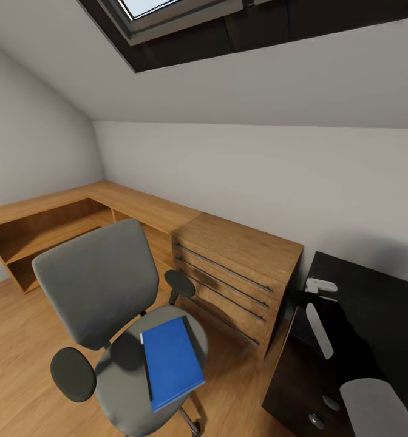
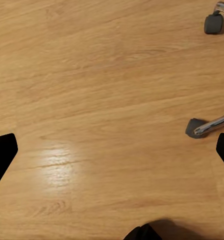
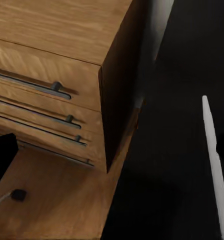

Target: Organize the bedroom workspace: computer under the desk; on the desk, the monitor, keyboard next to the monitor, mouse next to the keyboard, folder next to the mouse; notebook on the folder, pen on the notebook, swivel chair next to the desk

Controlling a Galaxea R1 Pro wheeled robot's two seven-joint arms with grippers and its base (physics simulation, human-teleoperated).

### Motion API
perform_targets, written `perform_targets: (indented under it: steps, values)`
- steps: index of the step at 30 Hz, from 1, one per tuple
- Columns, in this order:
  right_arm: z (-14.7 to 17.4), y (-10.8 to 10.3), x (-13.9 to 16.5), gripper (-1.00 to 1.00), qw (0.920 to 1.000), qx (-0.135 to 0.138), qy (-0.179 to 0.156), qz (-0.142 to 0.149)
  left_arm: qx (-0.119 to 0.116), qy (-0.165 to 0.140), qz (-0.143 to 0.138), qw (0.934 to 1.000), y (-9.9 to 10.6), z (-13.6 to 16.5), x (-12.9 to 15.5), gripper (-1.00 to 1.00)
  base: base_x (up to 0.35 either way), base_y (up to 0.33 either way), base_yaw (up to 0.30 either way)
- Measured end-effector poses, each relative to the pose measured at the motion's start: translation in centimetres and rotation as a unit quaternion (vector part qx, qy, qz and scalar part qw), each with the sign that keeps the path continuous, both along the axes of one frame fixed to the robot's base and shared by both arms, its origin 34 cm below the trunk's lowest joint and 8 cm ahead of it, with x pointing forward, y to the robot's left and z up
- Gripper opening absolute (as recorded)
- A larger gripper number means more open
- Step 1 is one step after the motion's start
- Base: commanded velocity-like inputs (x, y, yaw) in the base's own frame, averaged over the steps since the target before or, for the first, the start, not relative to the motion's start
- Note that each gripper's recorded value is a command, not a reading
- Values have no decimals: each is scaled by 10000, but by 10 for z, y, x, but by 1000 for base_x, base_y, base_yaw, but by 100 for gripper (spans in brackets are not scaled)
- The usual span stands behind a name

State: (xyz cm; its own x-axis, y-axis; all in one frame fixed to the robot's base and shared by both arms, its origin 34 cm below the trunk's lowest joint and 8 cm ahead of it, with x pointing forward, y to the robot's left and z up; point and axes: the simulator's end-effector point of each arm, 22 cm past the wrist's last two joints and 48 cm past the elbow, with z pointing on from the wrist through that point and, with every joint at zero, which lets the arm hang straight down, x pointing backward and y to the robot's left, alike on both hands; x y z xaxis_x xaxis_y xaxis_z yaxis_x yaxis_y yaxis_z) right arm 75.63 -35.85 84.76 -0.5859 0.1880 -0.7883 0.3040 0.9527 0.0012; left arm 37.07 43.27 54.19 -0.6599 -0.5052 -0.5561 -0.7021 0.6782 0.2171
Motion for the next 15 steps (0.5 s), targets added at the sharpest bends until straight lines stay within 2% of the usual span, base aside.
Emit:
perform_targets:
  steps: [6, 9, 15]
  values:
    - [-9, 33, -11, 100, 9999, 39, 96, -39, -1, 2, 0, 10000, 0, -1, 0, 100, 0, 0, 177]
    - [-26, 47, -19, 100, 9995, -31, 306, -113, 42, -59, 17, 10000, 1, 1, 1, 100, 0, 0, 220]
    - [-38, 71, -19, 100, 9991, -202, 360, 75, 111, -115, 47, 9999, 4, 2, 0, 100, 0, 0, 229]
